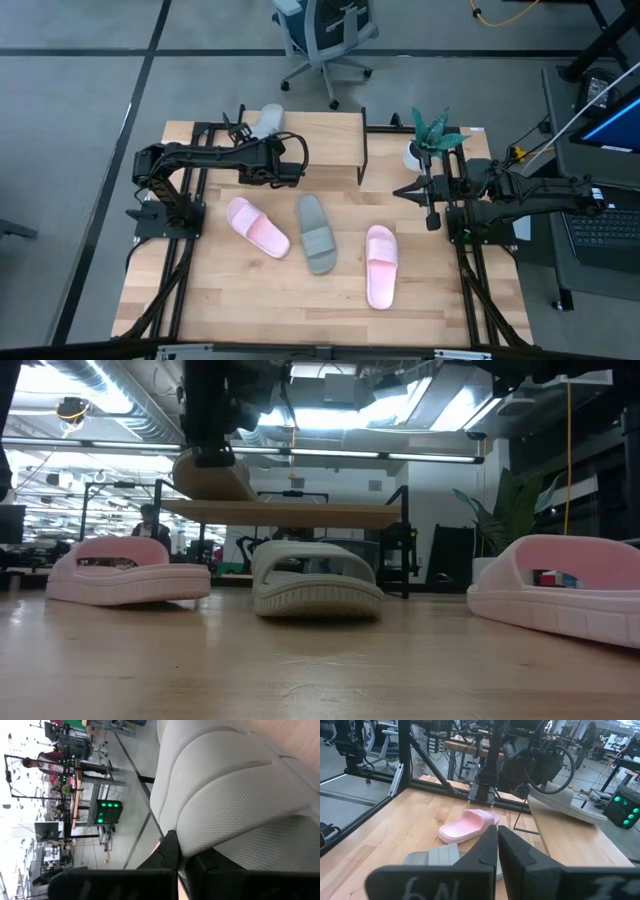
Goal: Pick and place slides into the shelf
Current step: Put the bottom gray slipper on the shelf
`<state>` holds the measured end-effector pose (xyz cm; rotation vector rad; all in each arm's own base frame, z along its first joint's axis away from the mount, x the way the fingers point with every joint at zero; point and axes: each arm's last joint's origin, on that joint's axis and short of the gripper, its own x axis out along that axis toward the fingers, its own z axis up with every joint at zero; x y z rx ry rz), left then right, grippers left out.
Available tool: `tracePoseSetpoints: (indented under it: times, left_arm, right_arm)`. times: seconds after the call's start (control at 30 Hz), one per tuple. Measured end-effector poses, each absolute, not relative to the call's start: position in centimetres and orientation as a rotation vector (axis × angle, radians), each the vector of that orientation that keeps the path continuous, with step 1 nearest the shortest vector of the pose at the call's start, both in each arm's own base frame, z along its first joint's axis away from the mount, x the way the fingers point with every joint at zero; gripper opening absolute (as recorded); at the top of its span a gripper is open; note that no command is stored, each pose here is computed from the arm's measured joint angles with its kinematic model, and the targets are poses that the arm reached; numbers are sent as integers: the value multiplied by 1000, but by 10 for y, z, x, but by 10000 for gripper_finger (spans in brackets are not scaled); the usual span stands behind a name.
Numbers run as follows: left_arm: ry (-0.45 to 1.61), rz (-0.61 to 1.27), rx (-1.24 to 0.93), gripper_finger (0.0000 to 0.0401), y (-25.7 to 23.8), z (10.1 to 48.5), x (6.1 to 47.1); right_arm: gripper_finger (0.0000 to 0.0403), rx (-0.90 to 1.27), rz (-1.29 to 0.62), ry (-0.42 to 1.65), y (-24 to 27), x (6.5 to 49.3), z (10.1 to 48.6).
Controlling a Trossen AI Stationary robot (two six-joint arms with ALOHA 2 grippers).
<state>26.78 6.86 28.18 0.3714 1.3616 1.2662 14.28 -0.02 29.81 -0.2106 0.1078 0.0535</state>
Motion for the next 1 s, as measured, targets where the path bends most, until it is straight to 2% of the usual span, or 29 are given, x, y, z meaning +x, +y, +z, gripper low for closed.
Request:
tracePoseSetpoints:
  times: [0.53, 1.0]
  left_arm:
    - [1430, 1214, 407, 3, 72, 282, 267]
    - [1467, 1173, 357, 54, 71, 280, 267]
  right_arm:
    - [17, -210, 55, 126, 0, 143, 296]
    - [17, -209, 57, 139, 0, 142, 295]
